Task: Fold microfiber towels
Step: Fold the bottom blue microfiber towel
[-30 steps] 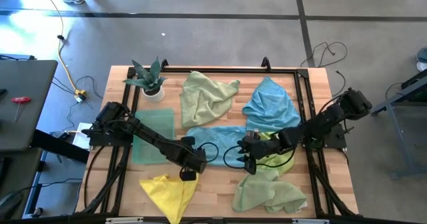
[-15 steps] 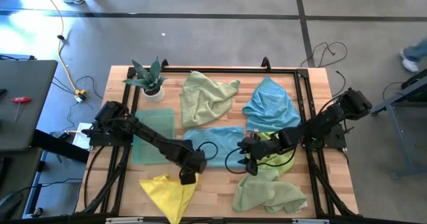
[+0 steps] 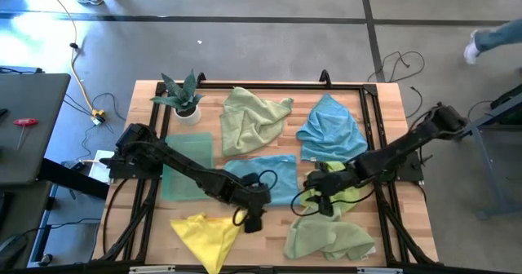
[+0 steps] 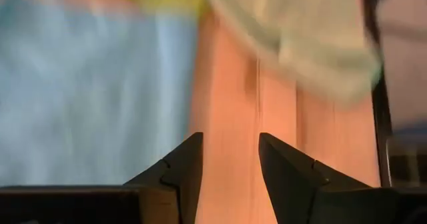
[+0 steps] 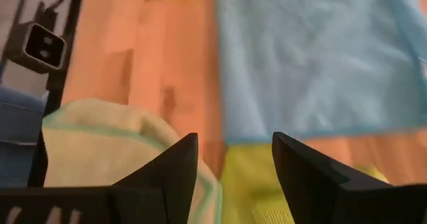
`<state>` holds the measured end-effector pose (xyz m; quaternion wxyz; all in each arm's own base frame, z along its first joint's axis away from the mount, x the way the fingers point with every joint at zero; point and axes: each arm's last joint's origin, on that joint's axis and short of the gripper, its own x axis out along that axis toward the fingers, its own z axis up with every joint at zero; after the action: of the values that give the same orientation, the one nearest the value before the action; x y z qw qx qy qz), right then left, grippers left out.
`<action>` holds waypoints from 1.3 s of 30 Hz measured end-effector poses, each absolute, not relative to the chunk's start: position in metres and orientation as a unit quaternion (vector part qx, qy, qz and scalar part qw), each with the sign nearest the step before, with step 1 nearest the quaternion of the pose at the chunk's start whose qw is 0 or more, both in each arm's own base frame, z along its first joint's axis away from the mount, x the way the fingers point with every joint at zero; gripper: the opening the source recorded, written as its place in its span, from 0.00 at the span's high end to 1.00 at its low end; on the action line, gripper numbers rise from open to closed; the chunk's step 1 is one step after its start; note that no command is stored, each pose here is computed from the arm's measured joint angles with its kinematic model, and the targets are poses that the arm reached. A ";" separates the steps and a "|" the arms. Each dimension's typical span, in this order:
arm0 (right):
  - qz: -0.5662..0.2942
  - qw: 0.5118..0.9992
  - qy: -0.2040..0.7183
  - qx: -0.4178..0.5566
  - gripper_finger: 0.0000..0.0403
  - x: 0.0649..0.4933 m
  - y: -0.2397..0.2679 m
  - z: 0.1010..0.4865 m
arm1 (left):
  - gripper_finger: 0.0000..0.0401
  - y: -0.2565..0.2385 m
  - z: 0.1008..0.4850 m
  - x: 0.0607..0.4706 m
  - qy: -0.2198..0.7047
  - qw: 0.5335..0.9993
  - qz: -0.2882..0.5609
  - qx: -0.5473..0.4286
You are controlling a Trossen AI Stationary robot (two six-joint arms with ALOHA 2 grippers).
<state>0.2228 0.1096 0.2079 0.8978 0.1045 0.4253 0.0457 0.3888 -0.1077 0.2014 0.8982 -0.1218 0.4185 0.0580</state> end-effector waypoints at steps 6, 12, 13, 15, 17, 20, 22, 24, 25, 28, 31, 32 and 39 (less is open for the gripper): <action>0.001 0.901 0.418 0.117 0.54 0.201 0.110 0.221 | 0.69 -0.096 0.184 0.414 0.352 0.927 0.071 -0.105; -0.007 0.904 0.411 0.113 0.54 0.198 0.115 0.222 | 0.70 -0.096 0.162 0.433 0.310 0.948 0.049 -0.060; -0.009 0.904 0.412 0.117 0.54 0.197 0.115 0.222 | 0.70 -0.095 0.158 0.434 0.309 0.948 0.047 -0.053; -0.011 0.903 0.413 0.118 0.54 0.197 0.115 0.221 | 0.70 -0.095 0.151 0.439 0.300 0.952 0.038 -0.046; -0.011 0.902 0.415 0.117 0.54 0.197 0.115 0.221 | 0.69 -0.096 0.143 0.443 0.291 0.956 0.020 -0.034; -0.021 0.901 0.416 0.118 0.54 0.197 0.113 0.221 | 0.66 -0.098 0.130 0.448 0.278 0.960 0.005 -0.020; -0.031 0.902 0.414 0.118 0.54 0.196 0.113 0.220 | 0.63 -0.099 0.124 0.448 0.281 0.959 0.006 -0.025; -0.033 0.903 0.412 0.115 0.54 0.197 0.113 0.220 | 0.60 -0.097 0.120 0.448 0.290 0.956 0.015 -0.029; -0.033 0.903 0.412 0.115 0.54 0.197 0.113 0.220 | 0.58 -0.096 0.119 0.448 0.293 0.955 0.023 -0.032; -0.030 0.902 0.414 0.118 0.54 0.197 0.113 0.220 | 0.53 -0.095 0.120 0.448 0.288 0.956 0.035 -0.028; -0.024 0.901 0.417 0.119 0.54 0.196 0.113 0.220 | 0.47 -0.096 0.122 0.450 0.272 0.961 0.035 -0.024; -0.024 0.901 0.417 0.119 0.54 0.196 0.113 0.220 | 0.46 -0.096 0.124 0.451 0.266 0.963 0.030 -0.024; -0.022 0.900 0.418 0.120 0.54 0.196 0.113 0.220 | 0.40 -0.100 0.124 0.450 0.267 0.963 0.012 0.029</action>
<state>0.1964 0.1133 0.2204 0.9002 0.1200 0.4179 -0.0223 0.4497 -0.1000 0.1238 0.9631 0.0294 0.2673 0.0121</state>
